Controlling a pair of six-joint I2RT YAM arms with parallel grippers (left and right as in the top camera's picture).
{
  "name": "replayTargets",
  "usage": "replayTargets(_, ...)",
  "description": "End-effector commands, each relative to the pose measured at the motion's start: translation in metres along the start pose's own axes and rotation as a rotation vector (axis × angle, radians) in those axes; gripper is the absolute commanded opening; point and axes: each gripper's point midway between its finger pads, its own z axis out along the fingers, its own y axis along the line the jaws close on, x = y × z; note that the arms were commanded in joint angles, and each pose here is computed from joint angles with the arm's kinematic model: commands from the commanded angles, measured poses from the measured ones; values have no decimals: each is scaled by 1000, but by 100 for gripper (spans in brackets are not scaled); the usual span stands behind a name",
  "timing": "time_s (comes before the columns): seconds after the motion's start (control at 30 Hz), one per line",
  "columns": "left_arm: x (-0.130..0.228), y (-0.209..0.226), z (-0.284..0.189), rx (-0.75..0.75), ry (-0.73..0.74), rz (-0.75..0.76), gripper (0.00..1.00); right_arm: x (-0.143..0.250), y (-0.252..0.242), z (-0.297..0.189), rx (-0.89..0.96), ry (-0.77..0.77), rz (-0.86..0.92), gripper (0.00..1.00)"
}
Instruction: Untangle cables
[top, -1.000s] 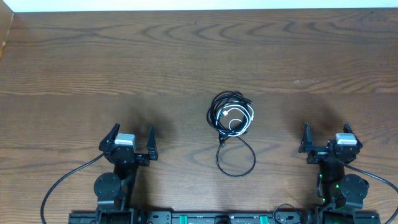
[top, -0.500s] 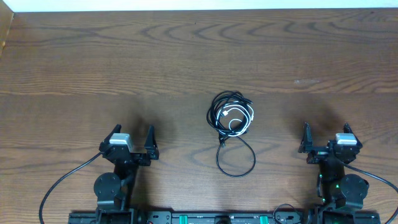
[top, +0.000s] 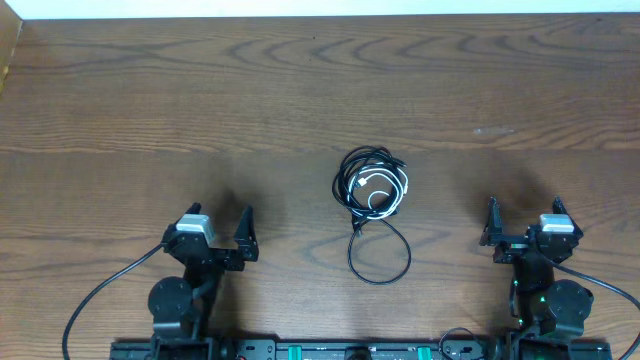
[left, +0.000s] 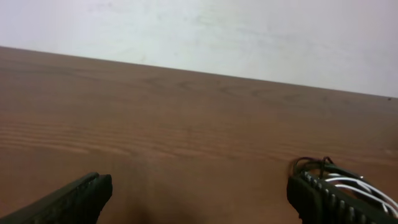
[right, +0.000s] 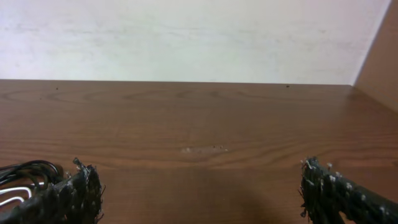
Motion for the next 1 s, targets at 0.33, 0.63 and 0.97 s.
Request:
replayTargets(0.33,-22,-9,-8,16,16,-15,97,0,0,0,0,-1,-4,99)
replayTargets(0.63,-27,-10,-5,21,24,-41,97,1,0,0,0,0,-4,99)
replayTargets(0.97,-28,-10,-5,22,17,-40,97,1,0,0,0,0,-4,99)
